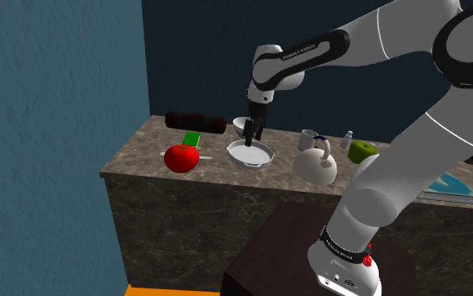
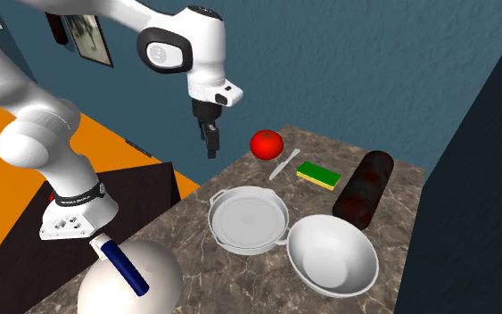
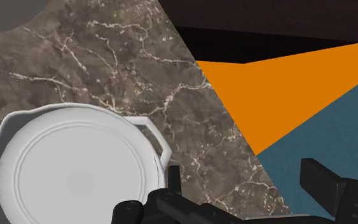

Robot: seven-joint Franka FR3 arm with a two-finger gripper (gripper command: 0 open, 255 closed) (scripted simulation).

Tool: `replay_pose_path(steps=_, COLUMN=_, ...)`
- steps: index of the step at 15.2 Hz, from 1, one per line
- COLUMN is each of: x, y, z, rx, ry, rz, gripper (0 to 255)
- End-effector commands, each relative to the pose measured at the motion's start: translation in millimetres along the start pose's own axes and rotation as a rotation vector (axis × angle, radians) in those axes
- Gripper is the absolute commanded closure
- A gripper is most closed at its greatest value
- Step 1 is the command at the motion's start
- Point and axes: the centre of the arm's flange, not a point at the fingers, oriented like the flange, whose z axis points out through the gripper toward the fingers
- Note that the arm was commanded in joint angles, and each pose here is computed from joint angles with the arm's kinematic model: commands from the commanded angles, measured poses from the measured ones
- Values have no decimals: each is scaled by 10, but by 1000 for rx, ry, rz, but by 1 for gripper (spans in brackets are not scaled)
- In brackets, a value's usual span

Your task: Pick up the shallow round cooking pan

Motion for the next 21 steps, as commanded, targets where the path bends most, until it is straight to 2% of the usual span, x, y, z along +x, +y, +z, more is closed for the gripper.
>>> replay_pose_path(steps=1, x=165, y=151, z=182, rx=2, ry=5, rz=-9, gripper=0)
replay_pose_path(steps=9, x=738, y=633, z=822, rx=17, ry=17, rz=-39, gripper=0)
replay_pose_path(steps=18, x=767, y=670, z=1219, rx=17, ry=17, rz=-39, gripper=0)
replay_pose_path(steps=19, x=766, y=668, z=1218, rx=17, ry=17, rz=-39, gripper=255)
replay_pose_path(steps=21, x=765, y=666, z=1215, rx=17, ry=17, rz=-39, gripper=255)
